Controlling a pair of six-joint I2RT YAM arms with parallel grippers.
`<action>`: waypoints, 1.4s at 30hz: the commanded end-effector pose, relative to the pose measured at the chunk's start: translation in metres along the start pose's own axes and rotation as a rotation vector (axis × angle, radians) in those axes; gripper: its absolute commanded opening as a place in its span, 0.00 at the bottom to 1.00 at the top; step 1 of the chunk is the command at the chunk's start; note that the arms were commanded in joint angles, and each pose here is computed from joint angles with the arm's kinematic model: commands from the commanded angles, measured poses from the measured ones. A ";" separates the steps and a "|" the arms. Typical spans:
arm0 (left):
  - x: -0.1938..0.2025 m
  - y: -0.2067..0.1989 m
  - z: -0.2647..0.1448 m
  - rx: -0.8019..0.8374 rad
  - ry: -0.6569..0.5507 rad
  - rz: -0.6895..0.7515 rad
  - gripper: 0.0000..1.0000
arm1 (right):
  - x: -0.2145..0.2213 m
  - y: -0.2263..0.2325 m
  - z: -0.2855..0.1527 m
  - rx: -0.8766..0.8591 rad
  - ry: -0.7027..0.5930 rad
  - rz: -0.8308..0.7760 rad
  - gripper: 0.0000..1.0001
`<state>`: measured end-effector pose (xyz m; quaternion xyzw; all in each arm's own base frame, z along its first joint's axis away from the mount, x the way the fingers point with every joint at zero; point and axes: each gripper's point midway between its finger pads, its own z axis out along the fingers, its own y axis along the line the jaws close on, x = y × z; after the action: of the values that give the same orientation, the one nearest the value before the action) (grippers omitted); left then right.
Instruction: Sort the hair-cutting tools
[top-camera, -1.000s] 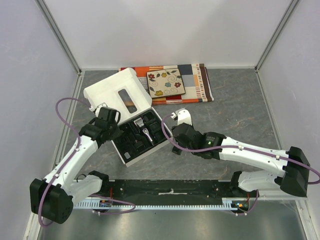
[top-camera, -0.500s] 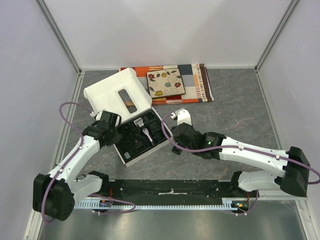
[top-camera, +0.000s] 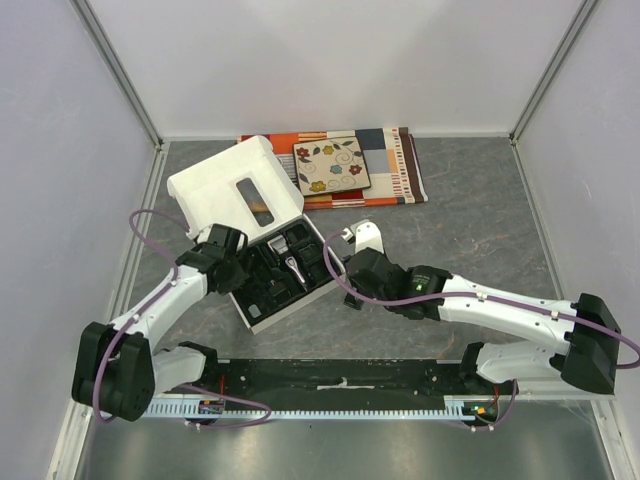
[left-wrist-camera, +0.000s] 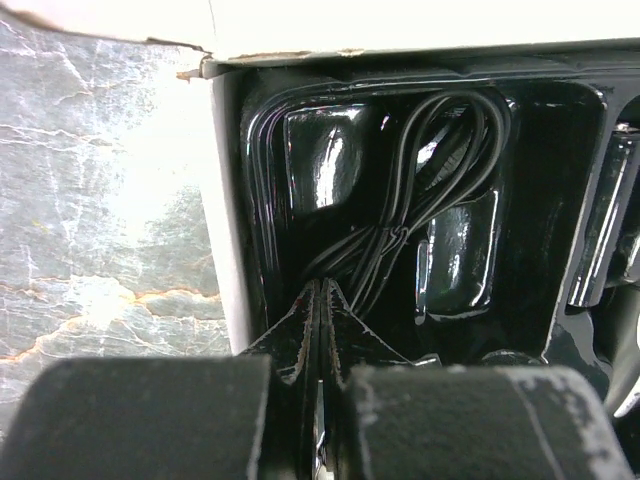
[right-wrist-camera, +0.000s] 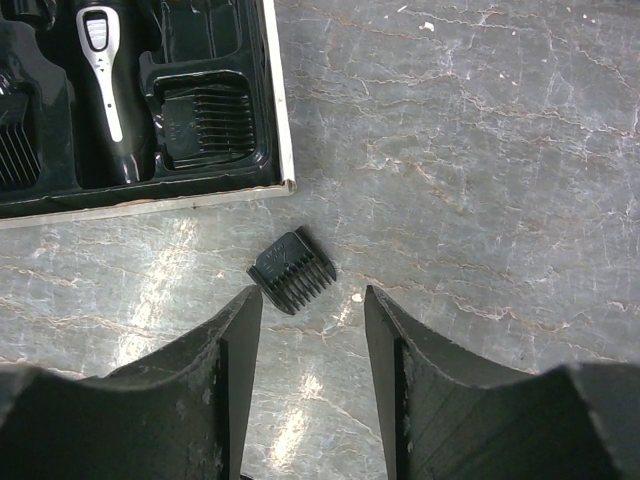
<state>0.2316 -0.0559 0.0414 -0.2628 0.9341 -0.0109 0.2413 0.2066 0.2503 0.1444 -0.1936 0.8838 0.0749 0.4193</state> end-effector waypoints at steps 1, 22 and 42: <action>-0.023 -0.011 -0.019 0.045 -0.074 -0.059 0.02 | -0.009 0.003 -0.007 -0.032 -0.029 0.032 0.54; -0.036 -0.052 -0.107 0.376 -0.096 -0.003 0.02 | 0.064 0.016 0.035 -0.091 0.229 -0.103 0.79; -0.012 -0.053 -0.131 0.498 -0.028 0.161 0.04 | 0.073 0.021 0.085 -0.289 0.365 -0.372 0.87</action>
<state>0.2112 -0.1062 0.1593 -0.1624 0.9161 -0.2063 0.3031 0.2015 0.2491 0.0238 -0.3865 0.8964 0.0429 0.2125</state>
